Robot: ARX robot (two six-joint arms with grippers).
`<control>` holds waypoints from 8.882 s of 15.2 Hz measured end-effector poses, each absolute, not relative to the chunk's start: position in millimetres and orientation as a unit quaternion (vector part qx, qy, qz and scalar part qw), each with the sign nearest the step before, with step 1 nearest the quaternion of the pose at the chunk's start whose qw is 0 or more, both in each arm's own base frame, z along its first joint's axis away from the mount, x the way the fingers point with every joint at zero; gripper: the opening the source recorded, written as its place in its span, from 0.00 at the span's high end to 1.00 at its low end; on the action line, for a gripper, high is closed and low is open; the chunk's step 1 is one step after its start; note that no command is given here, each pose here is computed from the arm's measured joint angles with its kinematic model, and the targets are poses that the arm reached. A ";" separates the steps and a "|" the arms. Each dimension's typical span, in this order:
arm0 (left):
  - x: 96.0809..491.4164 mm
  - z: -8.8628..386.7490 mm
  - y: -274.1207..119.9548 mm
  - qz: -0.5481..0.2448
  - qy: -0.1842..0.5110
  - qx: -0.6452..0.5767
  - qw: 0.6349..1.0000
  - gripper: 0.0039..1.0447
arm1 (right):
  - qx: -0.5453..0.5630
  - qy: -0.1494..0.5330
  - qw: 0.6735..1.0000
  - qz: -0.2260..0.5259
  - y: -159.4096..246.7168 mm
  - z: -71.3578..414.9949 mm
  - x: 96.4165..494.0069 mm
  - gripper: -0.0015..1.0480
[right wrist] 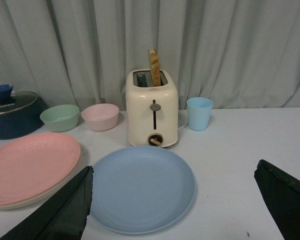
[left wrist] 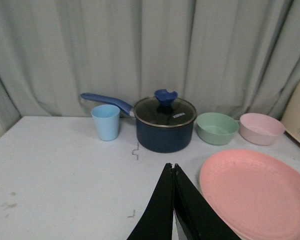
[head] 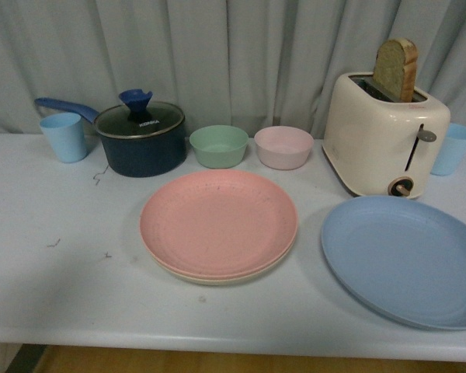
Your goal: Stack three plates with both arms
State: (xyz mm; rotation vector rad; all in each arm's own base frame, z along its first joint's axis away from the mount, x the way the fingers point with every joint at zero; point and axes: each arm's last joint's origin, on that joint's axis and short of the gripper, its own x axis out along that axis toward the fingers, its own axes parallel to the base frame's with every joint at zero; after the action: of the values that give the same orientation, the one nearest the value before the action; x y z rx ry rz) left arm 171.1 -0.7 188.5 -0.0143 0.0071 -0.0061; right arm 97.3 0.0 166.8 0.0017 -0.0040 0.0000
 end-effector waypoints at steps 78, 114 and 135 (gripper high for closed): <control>97.4 166.6 -0.2 -0.001 -0.001 -0.007 1.000 0.06 | 0.050 0.262 0.963 -0.036 -10.8 164.2 309.4 0.97; 97.4 166.5 -0.2 -0.001 0.000 -0.007 1.000 0.06 | 0.035 -0.003 0.999 -0.016 -5.4 229.9 266.6 0.49; 97.4 166.6 -0.2 -0.001 0.000 -0.007 1.000 0.06 | 0.003 -0.006 1.000 0.000 0.0 170.3 112.6 0.98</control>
State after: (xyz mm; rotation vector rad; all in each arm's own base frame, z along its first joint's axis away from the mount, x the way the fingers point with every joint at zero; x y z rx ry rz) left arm 97.4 -0.2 166.6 -0.0139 -0.0009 -0.0015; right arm 112.6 0.0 170.3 0.0059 -0.0128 0.0000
